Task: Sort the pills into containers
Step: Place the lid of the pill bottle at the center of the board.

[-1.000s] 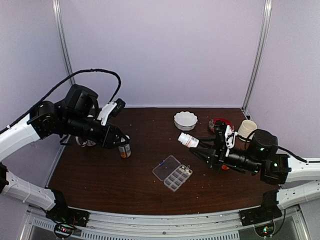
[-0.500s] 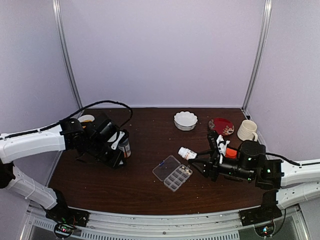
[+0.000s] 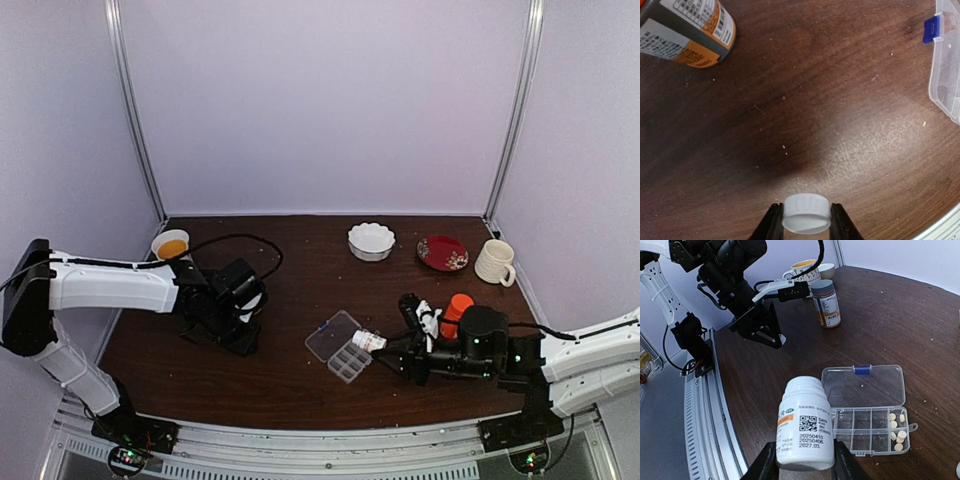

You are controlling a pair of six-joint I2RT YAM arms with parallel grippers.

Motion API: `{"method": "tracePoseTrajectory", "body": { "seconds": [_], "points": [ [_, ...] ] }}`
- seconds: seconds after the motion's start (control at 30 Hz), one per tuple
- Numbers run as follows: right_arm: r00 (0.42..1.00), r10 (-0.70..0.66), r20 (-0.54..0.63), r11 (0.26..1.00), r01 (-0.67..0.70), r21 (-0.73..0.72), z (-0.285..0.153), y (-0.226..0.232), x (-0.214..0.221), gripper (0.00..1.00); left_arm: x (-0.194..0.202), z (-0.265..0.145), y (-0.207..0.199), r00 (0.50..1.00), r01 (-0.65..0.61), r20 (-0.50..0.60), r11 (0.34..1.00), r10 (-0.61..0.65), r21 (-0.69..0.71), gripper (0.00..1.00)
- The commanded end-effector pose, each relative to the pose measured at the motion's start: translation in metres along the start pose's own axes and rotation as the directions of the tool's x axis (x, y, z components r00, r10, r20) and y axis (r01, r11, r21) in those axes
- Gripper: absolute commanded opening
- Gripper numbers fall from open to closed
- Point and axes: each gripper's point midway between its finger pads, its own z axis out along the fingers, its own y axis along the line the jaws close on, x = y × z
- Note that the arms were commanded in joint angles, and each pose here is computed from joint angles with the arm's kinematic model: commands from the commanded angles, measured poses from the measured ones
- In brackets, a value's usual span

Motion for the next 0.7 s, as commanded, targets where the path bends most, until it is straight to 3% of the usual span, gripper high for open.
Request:
{"method": "tracePoseTrajectory", "body": {
  "seconds": [0.0, 0.33, 0.53, 0.67],
  "points": [
    [0.999, 0.028, 0.021, 0.999, -0.028, -0.026, 0.003, 0.003, 0.002, 0.00, -0.005, 0.015, 0.002, 0.999, 0.028, 0.025, 1.000, -0.028, -0.014, 0.06],
    [0.998, 0.054, -0.029, 0.998, -0.055, -0.021, 0.014, -0.002, 0.024, 0.00, -0.004, 0.029, -0.004, 0.999, 0.043, 0.004, 0.999, -0.043, 0.006, 0.47],
    [0.997, 0.065, -0.034, 0.998, -0.065, -0.024, 0.017, -0.002, 0.028, 0.00, -0.003, 0.027, -0.005, 0.999, 0.042, 0.004, 0.999, -0.042, 0.018, 0.59],
    [0.997, 0.065, -0.038, 0.997, -0.066, -0.027, 0.019, -0.002, 0.028, 0.00, -0.005, 0.023, -0.008, 0.999, 0.040, 0.020, 0.998, -0.041, 0.038, 0.61]
  ]
}}
